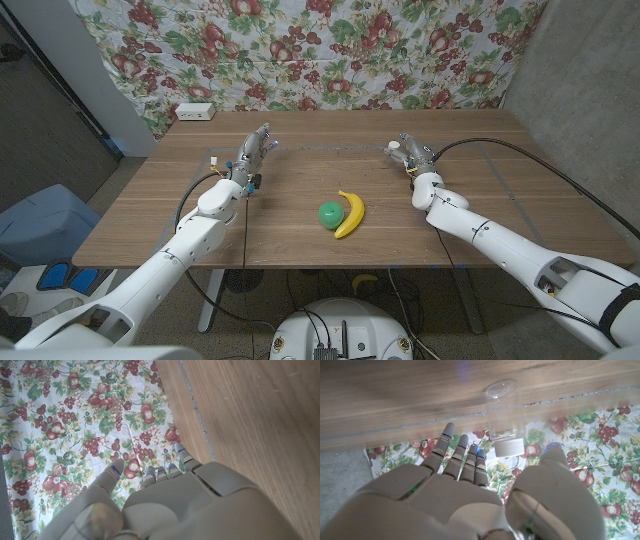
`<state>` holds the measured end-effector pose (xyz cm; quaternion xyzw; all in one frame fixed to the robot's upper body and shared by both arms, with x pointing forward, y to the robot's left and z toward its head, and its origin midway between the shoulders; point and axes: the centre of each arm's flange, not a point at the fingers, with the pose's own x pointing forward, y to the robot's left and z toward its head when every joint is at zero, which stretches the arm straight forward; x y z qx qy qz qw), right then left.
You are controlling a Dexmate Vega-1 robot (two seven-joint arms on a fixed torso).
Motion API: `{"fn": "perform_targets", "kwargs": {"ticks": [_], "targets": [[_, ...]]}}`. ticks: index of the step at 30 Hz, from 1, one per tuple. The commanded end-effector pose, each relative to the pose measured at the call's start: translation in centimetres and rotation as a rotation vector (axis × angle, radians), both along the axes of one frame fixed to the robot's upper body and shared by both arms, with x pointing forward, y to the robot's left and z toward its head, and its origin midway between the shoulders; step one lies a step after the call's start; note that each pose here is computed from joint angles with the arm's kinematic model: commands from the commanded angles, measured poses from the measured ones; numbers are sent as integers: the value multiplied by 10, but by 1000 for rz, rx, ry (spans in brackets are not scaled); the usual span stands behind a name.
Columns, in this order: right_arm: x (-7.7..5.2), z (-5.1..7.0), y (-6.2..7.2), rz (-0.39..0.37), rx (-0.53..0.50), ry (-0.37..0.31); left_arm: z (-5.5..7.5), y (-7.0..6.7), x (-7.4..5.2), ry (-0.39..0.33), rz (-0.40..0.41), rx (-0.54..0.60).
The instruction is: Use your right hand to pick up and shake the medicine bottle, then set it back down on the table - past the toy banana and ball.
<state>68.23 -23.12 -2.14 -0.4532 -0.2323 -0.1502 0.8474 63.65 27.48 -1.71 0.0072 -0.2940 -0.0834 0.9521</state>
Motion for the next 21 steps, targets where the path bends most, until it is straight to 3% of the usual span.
{"fn": "perform_targets", "kwargs": {"ticks": [1, 13, 21], "targets": [[-2, -1, -18, 185, 174, -18, 0, -1, 0, 1, -2, 1], [-9, 6, -30, 375, 319, -63, 0, 0, 0, -5, -3, -1], [-15, 11, -36, 462, 393, -97, 0, 0, -1, -8, -1, -2]]}}
